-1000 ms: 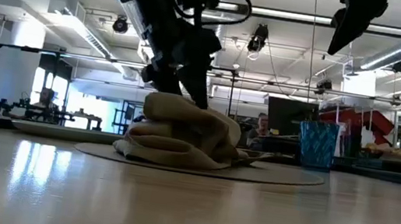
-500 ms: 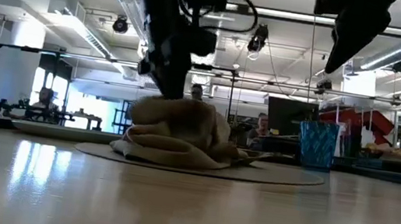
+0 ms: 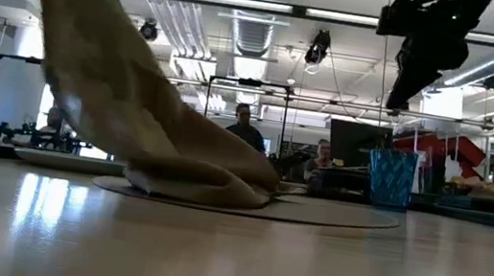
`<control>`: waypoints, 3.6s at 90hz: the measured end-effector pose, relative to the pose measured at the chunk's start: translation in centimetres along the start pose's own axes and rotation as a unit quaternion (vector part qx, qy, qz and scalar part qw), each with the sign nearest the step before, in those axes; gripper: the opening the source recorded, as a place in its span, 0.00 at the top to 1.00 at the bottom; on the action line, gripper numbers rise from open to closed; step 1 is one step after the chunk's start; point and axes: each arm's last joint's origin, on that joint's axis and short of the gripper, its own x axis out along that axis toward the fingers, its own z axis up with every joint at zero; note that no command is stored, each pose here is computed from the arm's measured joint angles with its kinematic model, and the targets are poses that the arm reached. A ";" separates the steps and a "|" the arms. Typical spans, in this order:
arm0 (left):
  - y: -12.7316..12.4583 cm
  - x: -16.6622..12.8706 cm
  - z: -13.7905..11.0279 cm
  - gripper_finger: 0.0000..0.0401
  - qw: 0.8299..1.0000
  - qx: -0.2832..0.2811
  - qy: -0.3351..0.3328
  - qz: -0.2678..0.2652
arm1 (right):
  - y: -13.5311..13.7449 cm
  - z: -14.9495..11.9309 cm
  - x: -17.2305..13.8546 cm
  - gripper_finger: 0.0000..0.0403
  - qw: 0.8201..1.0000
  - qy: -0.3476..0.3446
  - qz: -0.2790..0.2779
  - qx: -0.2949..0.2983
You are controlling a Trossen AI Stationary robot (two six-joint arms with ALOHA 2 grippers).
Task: Set table place
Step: Remove the table napkin from the table mat, then put the white plate on the table mat
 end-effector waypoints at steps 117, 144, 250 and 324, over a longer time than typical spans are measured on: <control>-3.6 5.8 -11.3 0.83 0.994 -0.045 -0.080 0.062 | 0.8 2.2 0.6 0.64 0.987 -0.136 0.072 -0.046; -1.5 14.3 -11.6 0.36 0.984 -0.072 0.157 0.043 | 1.0 2.8 0.1 0.51 0.981 -0.155 0.091 -0.079; 2.2 21.4 -5.3 0.59 0.988 -0.134 0.073 0.003 | 2.1 3.2 6.1 0.99 0.999 -0.031 0.023 -0.016; 3.9 14.3 -2.3 0.55 0.956 -0.025 -0.141 0.257 | 4.0 5.7 8.8 0.64 0.992 -0.064 0.080 -0.071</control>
